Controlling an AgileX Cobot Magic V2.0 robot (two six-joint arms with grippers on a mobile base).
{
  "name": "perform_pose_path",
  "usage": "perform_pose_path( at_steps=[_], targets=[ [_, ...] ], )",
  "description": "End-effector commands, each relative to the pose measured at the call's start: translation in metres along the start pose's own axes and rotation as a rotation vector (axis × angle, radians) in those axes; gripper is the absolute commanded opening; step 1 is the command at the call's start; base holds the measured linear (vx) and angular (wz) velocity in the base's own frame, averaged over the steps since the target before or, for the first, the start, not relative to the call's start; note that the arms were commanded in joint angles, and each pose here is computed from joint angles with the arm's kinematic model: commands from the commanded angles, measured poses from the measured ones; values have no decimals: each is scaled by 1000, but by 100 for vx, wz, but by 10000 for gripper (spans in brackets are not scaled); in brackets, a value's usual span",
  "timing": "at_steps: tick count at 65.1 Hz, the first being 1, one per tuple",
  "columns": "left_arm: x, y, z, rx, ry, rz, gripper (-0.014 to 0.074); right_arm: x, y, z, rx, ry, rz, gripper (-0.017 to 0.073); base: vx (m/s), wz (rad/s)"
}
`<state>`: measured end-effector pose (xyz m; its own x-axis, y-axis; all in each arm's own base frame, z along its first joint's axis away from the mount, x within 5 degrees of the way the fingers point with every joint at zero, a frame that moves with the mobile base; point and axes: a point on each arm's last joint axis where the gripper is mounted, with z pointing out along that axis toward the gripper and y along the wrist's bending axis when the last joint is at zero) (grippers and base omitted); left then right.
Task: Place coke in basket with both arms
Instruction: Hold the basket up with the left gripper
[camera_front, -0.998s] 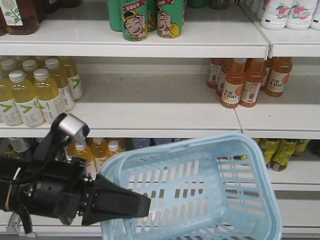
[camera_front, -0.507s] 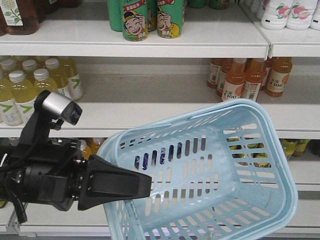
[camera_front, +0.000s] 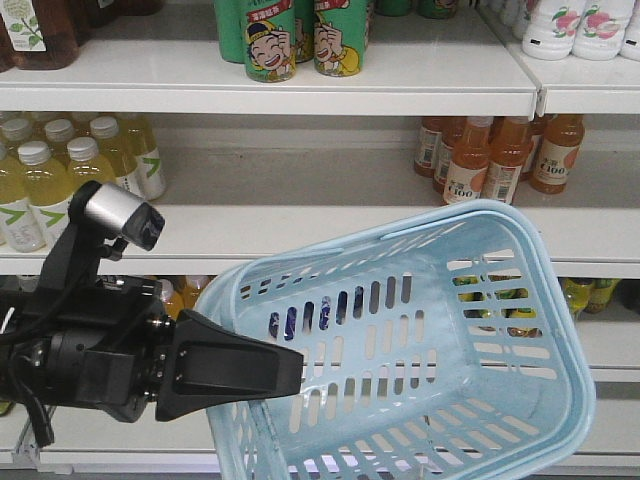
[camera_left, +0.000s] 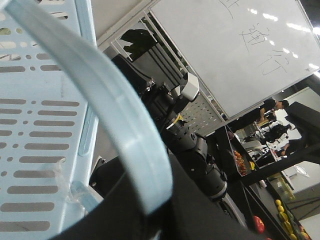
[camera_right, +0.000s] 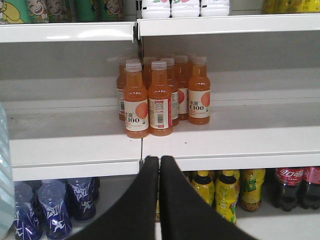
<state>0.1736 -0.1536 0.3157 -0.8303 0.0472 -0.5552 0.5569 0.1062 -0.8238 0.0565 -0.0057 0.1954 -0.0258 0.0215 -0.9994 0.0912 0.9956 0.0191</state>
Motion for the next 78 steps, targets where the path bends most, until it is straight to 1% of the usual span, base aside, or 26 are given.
perform_pose_path(
  at_steps=[1,78],
  targets=[
    [-2,-32,-4,228,20,30,-6,-5,1,-1,-8,-79,-18,-5,0,0],
    [-2,-32,-4,228,20,30,-6,-5,1,-1,-8,-79,-18,-5,0,0]
  ],
)
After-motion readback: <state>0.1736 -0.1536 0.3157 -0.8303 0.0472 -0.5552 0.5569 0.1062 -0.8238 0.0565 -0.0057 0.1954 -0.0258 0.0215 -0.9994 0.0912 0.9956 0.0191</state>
